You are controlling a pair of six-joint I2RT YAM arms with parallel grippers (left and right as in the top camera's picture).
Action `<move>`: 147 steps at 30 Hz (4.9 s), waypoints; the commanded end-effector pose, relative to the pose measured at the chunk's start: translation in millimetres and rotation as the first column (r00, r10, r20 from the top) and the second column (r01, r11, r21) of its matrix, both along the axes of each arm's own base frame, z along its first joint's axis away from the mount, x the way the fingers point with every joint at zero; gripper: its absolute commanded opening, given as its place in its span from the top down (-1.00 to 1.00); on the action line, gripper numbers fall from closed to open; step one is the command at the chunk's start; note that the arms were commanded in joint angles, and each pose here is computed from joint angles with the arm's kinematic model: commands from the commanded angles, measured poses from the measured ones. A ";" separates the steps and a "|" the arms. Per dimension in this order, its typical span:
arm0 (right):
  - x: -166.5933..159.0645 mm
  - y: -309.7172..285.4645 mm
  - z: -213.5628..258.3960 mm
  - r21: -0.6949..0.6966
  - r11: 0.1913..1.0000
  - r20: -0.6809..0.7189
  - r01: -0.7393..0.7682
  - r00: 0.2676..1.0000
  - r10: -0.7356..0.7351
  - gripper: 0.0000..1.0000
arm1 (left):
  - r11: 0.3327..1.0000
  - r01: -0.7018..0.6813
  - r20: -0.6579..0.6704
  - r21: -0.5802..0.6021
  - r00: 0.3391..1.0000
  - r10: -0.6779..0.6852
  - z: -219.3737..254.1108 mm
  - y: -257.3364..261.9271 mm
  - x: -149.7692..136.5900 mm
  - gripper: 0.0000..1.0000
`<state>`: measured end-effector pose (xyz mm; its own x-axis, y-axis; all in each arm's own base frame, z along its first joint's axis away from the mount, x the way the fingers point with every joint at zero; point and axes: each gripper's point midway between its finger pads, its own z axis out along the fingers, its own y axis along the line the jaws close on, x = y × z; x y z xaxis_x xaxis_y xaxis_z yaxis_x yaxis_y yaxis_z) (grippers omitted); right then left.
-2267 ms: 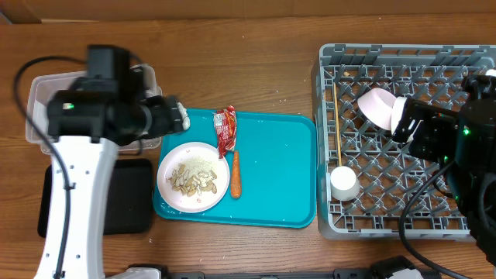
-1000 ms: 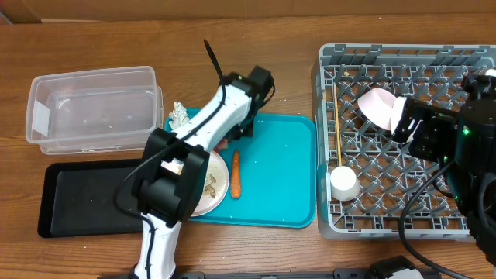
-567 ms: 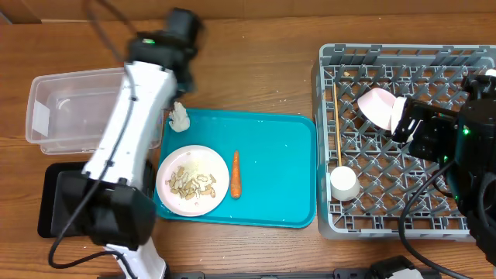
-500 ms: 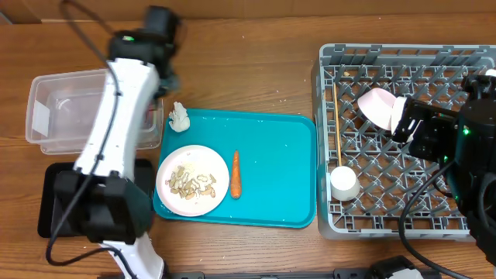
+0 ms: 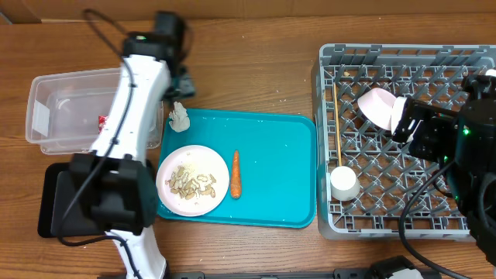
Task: Sort waste into correct bins and load items into the dishwasher
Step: 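Grasp the red wrapper with left gripper and drop it in the clear bin, then grasp the white tissue with left gripper and drop it in the clear bin, then reach left gripper to the tray and grasp the carrot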
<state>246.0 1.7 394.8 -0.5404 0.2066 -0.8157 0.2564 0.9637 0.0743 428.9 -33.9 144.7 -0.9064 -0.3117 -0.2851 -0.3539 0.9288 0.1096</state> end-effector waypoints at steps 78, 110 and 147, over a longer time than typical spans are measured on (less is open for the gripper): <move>-0.7 -1.9 4.4 0.002 1.000 0.016 0.013 1.000 -0.013 -1.00 | 0.974 0.225 -0.033 -0.024 0.974 -0.225 -59.4 -57.3 56.1 -0.52; -0.8 -1.9 4.4 0.002 1.000 0.016 0.013 1.000 -0.013 -1.00 | 0.985 -0.094 -0.042 0.145 0.994 0.101 63.9 32.1 2.0 0.92; -0.8 -2.0 4.4 0.002 1.000 0.016 0.014 1.000 -0.014 -1.00 | 0.982 0.187 -0.325 -0.035 0.927 -0.188 -40.8 -173.1 -137.4 0.07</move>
